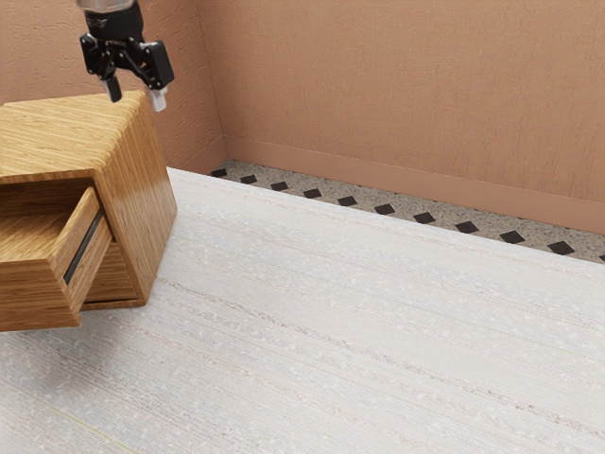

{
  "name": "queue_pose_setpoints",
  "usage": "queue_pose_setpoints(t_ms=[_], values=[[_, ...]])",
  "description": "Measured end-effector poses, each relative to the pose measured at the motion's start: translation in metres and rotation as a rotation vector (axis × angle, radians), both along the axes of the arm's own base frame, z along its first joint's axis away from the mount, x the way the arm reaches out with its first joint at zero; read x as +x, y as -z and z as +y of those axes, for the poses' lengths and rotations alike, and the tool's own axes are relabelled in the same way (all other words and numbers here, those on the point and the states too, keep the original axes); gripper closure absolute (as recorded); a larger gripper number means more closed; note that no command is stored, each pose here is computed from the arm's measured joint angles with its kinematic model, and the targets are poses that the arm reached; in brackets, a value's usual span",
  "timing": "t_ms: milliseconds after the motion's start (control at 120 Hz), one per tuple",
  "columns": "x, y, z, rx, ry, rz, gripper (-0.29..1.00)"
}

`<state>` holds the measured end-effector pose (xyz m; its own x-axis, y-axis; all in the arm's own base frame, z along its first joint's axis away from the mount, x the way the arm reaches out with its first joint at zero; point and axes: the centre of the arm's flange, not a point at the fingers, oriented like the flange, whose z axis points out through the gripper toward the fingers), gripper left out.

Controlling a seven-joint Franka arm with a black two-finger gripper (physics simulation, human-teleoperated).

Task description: Push the drawer handle with one arm to close the drawer

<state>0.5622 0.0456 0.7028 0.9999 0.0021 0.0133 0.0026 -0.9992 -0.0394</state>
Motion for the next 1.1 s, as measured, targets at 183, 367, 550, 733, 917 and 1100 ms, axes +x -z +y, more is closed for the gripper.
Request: queue_pose_setpoints(t_ms=[183, 367, 550, 733, 917, 1100], values=[[-0.010, 0.000, -0.005, -0.006, 0.004, 0.028, 0.00], [-0.159, -0.005, -0.027, -0.014, 0.000, 0.065, 0.00], [-0.265, 0.048, -0.001, -0.051, -0.096, 0.079, 0.22], [-0.340, 0.071, 0.043, -0.063, -0.266, 0.013, 0.59], [-0.350, 0.116, 0.082, -0.048, -0.393, 0.064, 0.72], [-0.324, 0.145, 0.115, -0.048, -0.469, 0.075, 0.76]])
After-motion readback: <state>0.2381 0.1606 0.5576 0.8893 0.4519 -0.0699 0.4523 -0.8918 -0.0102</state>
